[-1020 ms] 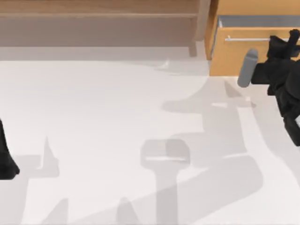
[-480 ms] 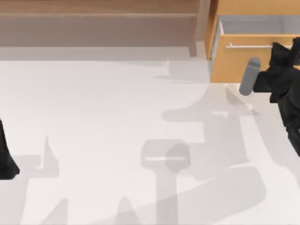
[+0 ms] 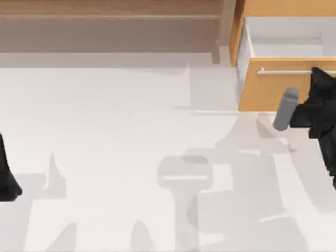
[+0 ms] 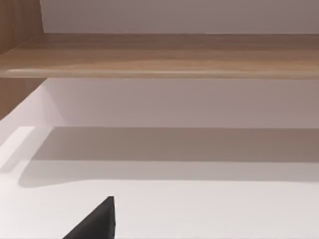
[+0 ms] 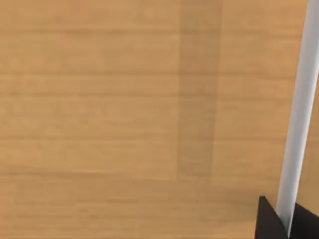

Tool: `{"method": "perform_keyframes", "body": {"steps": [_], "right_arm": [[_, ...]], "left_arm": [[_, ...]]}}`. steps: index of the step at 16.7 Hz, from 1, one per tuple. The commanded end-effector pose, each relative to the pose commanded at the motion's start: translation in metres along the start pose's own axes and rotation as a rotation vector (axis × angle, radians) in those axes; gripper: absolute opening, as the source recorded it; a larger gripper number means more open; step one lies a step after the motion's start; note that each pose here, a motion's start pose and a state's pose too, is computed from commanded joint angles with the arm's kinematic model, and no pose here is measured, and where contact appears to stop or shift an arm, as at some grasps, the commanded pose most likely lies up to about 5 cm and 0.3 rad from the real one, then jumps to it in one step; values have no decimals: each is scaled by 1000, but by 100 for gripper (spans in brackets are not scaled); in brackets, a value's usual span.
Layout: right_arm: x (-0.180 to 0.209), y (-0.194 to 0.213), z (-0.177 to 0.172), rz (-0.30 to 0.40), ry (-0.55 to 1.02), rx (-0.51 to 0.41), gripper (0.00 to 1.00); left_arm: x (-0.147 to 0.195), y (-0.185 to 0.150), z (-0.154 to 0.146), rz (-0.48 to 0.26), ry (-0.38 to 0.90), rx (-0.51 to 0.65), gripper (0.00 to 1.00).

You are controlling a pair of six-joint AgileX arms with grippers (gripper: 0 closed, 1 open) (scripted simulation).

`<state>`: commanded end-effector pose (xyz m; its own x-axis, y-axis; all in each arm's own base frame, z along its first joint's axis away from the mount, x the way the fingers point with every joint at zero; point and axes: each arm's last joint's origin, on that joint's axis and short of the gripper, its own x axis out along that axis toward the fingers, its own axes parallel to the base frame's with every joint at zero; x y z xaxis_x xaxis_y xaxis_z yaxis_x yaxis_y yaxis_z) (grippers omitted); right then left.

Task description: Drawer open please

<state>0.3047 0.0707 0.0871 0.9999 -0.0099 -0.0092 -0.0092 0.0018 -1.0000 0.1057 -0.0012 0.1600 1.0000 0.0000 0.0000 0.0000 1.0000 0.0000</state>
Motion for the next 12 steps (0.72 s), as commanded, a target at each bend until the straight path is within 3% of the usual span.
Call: {"method": "perform_keyframes", "body": {"steps": [5, 12], "right_arm": [[-3, 0, 0, -2, 1, -2, 0], [-60, 1, -1, 4, 1, -1, 0]], "left_arm": [[0, 0, 0, 0, 0, 0, 100], [0, 0, 0, 0, 0, 0, 100]]}}
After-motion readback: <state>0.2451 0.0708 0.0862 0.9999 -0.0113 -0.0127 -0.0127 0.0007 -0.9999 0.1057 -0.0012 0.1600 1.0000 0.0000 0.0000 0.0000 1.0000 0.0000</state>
